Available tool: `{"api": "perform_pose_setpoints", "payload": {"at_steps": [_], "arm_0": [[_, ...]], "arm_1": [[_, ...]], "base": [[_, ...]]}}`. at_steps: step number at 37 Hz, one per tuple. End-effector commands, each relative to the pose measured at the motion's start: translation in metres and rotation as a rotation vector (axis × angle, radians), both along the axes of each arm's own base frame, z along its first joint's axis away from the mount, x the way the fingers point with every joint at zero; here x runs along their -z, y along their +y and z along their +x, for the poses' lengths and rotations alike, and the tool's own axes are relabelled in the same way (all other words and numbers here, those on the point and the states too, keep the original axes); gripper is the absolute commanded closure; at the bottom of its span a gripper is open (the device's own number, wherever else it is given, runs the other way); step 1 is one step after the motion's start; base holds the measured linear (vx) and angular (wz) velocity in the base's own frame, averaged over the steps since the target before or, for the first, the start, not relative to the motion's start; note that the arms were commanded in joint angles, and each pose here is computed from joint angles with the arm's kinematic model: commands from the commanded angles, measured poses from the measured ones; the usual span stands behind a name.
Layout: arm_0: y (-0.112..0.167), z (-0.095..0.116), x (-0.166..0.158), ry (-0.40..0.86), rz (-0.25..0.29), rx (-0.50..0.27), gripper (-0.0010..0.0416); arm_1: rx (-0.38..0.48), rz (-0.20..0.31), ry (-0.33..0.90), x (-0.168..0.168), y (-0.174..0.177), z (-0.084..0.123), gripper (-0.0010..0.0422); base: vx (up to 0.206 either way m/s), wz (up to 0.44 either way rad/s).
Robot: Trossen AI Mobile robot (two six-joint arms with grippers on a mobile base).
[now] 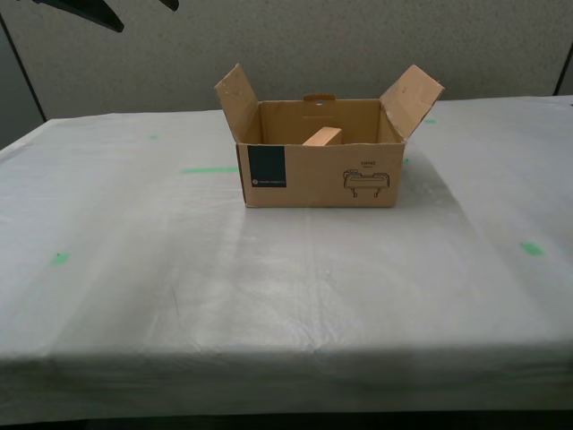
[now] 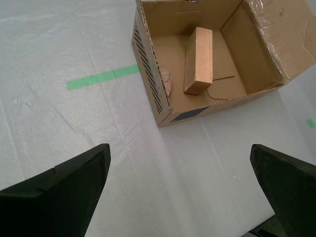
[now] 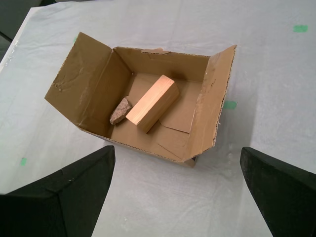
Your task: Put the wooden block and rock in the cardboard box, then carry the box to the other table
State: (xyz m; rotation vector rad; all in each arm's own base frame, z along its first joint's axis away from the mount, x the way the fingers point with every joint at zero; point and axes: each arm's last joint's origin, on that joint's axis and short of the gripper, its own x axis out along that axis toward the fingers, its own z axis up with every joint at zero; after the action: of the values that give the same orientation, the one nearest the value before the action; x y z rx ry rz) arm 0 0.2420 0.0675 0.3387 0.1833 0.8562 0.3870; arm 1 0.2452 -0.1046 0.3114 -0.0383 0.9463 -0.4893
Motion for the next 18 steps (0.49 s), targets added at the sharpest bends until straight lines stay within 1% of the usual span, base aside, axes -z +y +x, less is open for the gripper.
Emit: {"api": "perform_pose_setpoints", "payload": {"at_steps": [1,18], "arm_0": [[-0.0001,0.0,-0.0005,-0.003,-0.002,0.002,0.0053],[-0.0001,0.0,-0.0005,-0.003,-0.002,0.002,0.0053]], "arm_1": [[-0.001,0.0,0.0,0.0,-0.0001,0.0,0.0025],[-0.001,0.0,0.0,0.0,-0.0001,0.0,0.0025]], "base": [[0.0,0.0],[0.0,0.0]]}}
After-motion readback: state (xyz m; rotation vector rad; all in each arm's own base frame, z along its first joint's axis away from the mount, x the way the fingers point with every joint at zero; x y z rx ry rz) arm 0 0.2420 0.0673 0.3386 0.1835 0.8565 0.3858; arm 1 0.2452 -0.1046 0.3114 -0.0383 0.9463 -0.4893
